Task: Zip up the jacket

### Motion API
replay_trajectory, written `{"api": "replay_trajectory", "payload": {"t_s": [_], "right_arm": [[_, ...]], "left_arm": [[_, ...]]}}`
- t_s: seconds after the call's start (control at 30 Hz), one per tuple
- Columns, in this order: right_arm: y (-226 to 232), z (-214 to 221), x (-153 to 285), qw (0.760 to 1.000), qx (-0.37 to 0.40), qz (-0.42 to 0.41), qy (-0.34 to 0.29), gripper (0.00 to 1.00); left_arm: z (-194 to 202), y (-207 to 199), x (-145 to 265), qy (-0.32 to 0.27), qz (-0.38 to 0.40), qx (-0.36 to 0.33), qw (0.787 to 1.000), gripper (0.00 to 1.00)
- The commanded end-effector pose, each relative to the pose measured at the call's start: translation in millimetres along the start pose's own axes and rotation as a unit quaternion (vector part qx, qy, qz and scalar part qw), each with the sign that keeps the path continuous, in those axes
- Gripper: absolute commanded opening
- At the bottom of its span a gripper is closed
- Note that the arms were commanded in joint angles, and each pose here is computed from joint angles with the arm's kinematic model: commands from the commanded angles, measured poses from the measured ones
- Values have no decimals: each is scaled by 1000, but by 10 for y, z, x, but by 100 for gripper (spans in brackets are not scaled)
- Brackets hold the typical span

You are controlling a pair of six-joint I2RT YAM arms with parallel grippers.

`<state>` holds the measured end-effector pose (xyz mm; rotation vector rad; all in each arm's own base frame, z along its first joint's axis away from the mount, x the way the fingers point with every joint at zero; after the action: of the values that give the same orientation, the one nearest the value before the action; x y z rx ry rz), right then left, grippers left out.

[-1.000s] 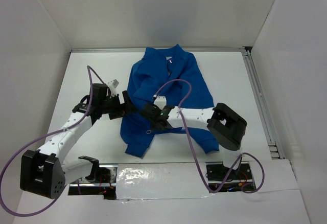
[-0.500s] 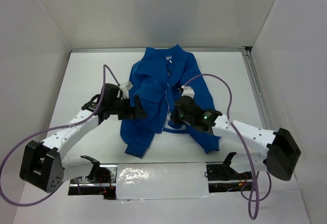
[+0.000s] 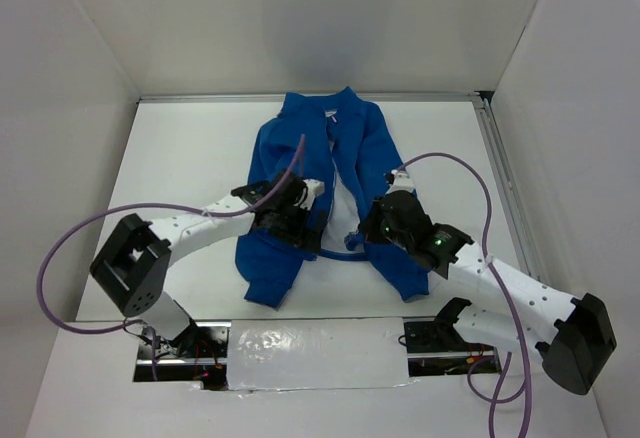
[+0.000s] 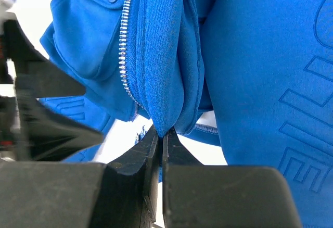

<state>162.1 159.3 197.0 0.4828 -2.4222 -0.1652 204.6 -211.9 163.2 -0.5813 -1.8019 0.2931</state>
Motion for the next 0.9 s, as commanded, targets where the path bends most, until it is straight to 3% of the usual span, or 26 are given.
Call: {"api": "replay_trajectory", "payload": {"t_s": [0.0, 0.2, 0.27, 0.3, 0.43, 0.53, 0.6, 0.87], "right_arm": [[-20, -52, 31, 1000, 1, -8, -24, 1], [-69, -38, 38, 1000, -9, -11, -28, 1], [-70, -39, 44, 999, -8, -17, -30, 2], [-77, -38, 42, 999, -10, -17, -31, 2], [-101, -28, 21, 999, -7, -15, -28, 2], [-120, -25, 20, 1000, -10, -11, -25, 2], [-135, -15, 27, 999, -11, -11, -28, 3], [-166, -21, 49, 999, -15, -15, -33, 3]], "left_arm": [[-73, -74, -92, -20, -84, -43, 995, 99], [-39, -23, -447, 8, -193, -30, 981, 97], [-46, -2, -486, 13, -218, -15, 976, 91], [-22, 42, -531, 21, -239, -7, 971, 81], [-38, 47, -595, 24, -249, -2, 968, 79], [-51, 30, -602, 20, -250, 3, 968, 65], [-66, 2, -584, 16, -247, 6, 969, 46], [-108, -138, -467, 3, -168, -17, 986, 8]]}}
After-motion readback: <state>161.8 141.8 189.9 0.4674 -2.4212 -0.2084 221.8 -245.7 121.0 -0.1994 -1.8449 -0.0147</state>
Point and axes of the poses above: each gripper's point midway between its finger pads, its own x axis back along the fingers, its own y axis along the line the jaws close on, z = x × y, the point moved 10 cm from there along x, back along the fingers, and after that the axes turned 14 degrees about x, right-handed, at the moved point
